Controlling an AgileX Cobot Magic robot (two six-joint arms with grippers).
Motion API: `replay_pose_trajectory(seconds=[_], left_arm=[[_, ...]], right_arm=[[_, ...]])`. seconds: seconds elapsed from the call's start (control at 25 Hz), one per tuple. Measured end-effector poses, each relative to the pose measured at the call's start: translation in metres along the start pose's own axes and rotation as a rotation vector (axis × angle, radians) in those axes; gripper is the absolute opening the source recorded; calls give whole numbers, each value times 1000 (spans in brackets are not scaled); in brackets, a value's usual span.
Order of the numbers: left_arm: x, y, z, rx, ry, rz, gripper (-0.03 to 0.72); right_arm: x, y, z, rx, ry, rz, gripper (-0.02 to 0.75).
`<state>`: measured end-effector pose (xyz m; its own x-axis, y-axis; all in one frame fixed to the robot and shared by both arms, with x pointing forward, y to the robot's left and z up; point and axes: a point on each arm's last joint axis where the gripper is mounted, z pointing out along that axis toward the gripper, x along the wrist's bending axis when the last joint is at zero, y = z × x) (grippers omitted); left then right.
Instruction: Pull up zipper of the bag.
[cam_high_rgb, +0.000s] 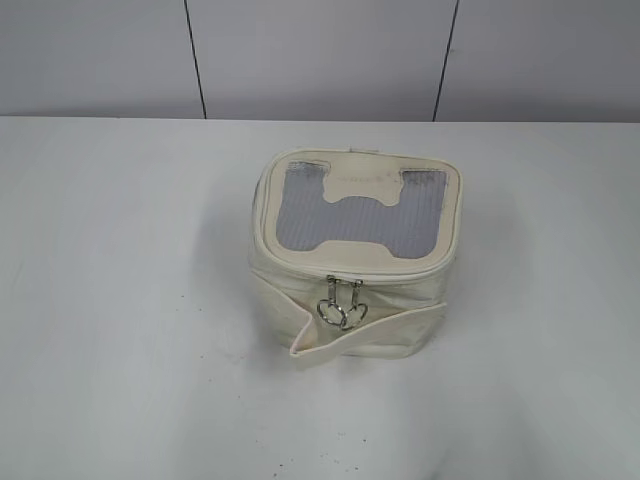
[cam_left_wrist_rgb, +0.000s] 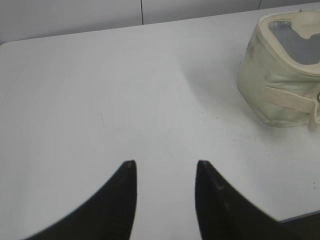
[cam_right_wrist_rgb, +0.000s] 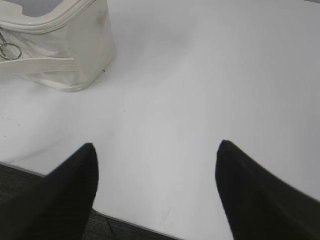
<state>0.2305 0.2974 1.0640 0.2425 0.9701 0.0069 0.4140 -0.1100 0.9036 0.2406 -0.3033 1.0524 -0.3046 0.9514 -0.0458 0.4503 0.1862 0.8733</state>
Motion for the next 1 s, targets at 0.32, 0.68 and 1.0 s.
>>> replay_pose_trajectory(seconds=[0.32, 0.68, 1.0], left_arm=[[-1, 0, 1, 1, 110, -52, 308], [-2, -1, -1, -17, 172, -79, 308], [-2, -1, -2, -22, 144, -65, 308]], right_arm=[[0, 0, -1, 8, -173, 99, 568], [1, -1, -2, -1, -270, 151, 568], [2, -4, -5, -29, -272, 150, 568]])
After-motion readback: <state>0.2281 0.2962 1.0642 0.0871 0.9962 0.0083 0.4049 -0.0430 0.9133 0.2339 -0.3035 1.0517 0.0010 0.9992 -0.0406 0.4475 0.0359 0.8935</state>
